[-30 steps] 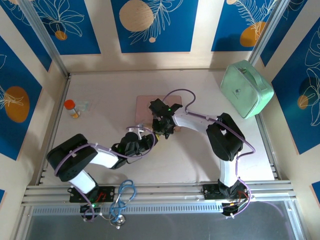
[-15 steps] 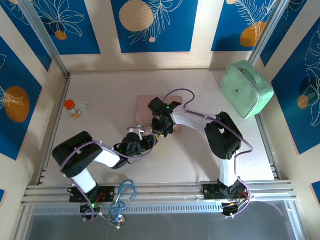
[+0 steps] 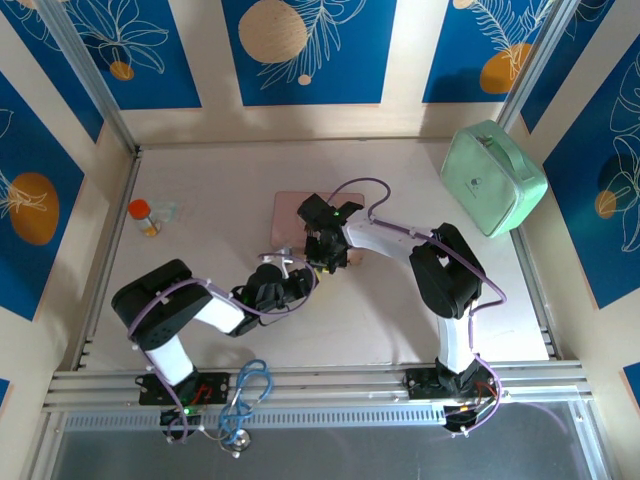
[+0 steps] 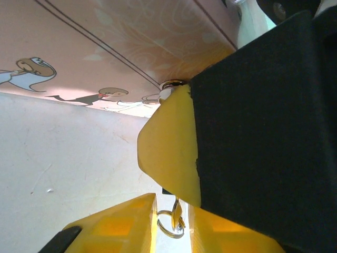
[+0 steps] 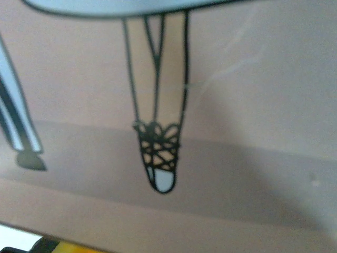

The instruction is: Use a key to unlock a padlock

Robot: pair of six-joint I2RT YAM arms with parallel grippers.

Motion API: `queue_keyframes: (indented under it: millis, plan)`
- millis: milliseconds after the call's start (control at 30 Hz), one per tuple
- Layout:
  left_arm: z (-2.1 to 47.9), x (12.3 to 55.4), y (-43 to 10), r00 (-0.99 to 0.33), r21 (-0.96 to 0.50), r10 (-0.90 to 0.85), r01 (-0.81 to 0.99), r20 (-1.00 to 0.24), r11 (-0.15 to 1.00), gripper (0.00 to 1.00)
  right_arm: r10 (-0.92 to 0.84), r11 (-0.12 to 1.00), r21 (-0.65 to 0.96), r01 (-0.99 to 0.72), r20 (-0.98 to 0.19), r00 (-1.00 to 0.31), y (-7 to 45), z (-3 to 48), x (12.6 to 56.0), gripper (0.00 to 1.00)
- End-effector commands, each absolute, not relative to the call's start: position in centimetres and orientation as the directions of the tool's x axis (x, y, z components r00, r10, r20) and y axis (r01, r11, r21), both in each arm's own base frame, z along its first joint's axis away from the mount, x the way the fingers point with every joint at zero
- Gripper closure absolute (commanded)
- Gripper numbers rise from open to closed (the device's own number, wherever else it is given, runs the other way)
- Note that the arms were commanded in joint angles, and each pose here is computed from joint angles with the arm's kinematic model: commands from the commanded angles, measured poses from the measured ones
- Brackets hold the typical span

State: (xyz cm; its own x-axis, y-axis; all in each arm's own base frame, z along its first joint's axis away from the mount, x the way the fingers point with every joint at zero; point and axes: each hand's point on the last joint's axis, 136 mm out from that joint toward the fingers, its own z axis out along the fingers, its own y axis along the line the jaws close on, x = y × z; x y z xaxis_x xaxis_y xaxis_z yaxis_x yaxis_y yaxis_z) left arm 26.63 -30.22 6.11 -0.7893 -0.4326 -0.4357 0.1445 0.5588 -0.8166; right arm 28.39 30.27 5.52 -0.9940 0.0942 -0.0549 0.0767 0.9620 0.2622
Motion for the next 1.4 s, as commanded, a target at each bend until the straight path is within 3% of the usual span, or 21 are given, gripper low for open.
queue_keyframes:
  millis: [0, 167, 367, 833, 1167, 1367]
  plan:
    - [7.4, 27.0, -31.4, -0.783, -0.833, -0.437, 0.18, -0.443, 0.523, 0.79, 0.095, 0.964, 0.245, 0.102, 0.04, -0.995, 30.3, 4.7, 26.6, 1.0]
    - [7.4, 27.2, -31.7, -0.785, -0.833, -0.433, 0.181, -0.442, 0.522, 0.82, 0.101, 0.963, 0.246, 0.11, 0.047, -0.994, 30.3, 4.6, 26.5, 1.0]
    - [7.6, 27.1, -31.8, -0.789, -0.842, -0.436, 0.18, -0.432, 0.508, 0.8, 0.111, 0.959, 0.255, 0.121, 0.051, -0.992, 30.5, 4.6, 26.5, 1.0]
    - [7.4, 27.3, -31.5, -0.784, -0.812, -0.423, 0.17, -0.454, 0.558, 0.96, 0.119, 0.959, 0.252, 0.132, 0.069, -0.991, 30.5, 4.2, 26.1, 1.0]
    - [7.1, 28.0, -30.5, -0.758, -0.705, -0.379, 0.146, -0.531, 0.694, 1.0, 0.124, 0.96, 0.239, 0.143, 0.093, -0.988, 30.5, 3.8, 25.4, 1.0]
    - [8.0, 27.6, -30.3, -0.684, -0.5, -0.239, 0.21, -0.689, 0.84, 1.0, 0.129, 0.959, 0.237, 0.154, 0.118, -0.985, 30.6, 3.7, 25.0, 1.0]
